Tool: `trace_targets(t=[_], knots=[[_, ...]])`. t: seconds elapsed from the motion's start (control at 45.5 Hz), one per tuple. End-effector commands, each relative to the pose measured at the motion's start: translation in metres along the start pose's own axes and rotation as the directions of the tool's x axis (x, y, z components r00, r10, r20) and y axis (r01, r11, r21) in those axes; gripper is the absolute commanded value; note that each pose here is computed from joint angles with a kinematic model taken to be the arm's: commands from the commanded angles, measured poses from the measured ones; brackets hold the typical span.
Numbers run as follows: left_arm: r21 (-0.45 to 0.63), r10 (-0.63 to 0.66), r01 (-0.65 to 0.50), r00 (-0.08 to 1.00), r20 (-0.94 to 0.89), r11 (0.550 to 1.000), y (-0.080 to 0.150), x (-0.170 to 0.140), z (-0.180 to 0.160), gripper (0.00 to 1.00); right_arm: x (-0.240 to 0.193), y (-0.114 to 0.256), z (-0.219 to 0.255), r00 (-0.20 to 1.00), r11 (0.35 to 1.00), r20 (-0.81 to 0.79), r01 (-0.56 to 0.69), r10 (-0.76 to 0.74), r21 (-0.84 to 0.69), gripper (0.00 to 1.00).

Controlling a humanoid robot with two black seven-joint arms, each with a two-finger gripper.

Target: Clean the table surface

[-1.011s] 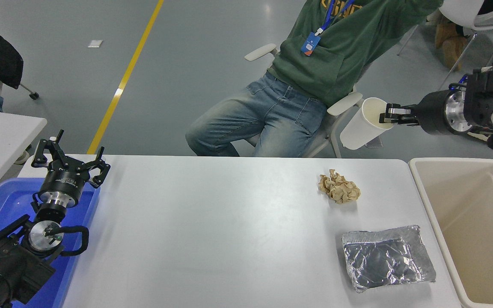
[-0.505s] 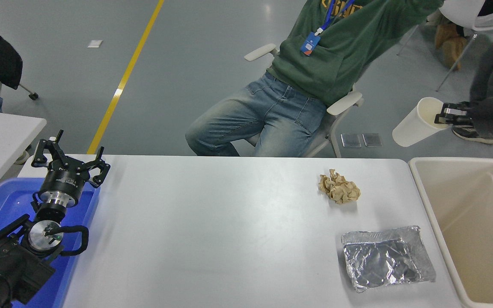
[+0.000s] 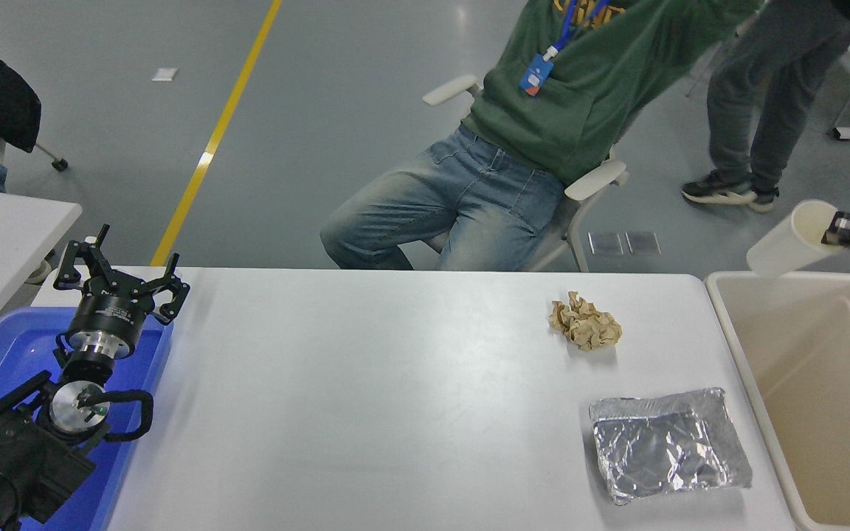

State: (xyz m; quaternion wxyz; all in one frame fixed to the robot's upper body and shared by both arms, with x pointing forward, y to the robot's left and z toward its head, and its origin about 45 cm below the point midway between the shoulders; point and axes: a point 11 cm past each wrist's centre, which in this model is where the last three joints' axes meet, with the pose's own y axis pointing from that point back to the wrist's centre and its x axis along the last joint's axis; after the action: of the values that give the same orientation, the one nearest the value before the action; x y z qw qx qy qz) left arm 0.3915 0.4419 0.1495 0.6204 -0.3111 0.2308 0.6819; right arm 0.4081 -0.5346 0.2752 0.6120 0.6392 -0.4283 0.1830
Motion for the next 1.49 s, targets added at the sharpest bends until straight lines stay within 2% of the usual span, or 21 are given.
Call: trace_targets(t=[0.0,0.44,0.659,0.747,0.901,1.473], knots=[[0.0,0.0,0.0,1.0,-0.001,1.0,0.0,0.0,0.0,1.0,-0.022,-0.013,0.045,1.0,0.995,-0.002,-0.005,0.005,-0.102,0.0],[0.001,-0.001,0.001,1.0,0.0,1.0,0.0,0.0,0.0,1.0,-0.059,-0.022,0.09,0.997,0.965,-0.072,-0.04,0.022,-0.26,0.0],[0.0,0.001,-0.001,1.0,0.001,1.0,0.0,0.0,0.0,1.0,-0.094,-0.019,0.116,0.978,0.948,-0.206,-0.107,0.045,-0.3,0.0],[0.0,0.001,-0.001,1.0,0.001,1.0,0.0,0.0,0.0,1.0,-0.115,-0.027,0.112,0.975,0.95,-0.222,-0.099,0.033,-0.295,0.0],[0.001,-0.001,0.001,1.0,0.0,1.0,0.0,0.0,0.0,1.0,-0.128,-0.031,0.109,0.971,0.95,-0.236,-0.102,0.031,-0.294,0.0],[0.0,0.0,0.0,1.0,-0.001,1.0,0.0,0.0,0.0,1.0,-0.132,-0.035,0.103,0.968,0.95,-0.248,-0.113,0.039,-0.29,0.0]])
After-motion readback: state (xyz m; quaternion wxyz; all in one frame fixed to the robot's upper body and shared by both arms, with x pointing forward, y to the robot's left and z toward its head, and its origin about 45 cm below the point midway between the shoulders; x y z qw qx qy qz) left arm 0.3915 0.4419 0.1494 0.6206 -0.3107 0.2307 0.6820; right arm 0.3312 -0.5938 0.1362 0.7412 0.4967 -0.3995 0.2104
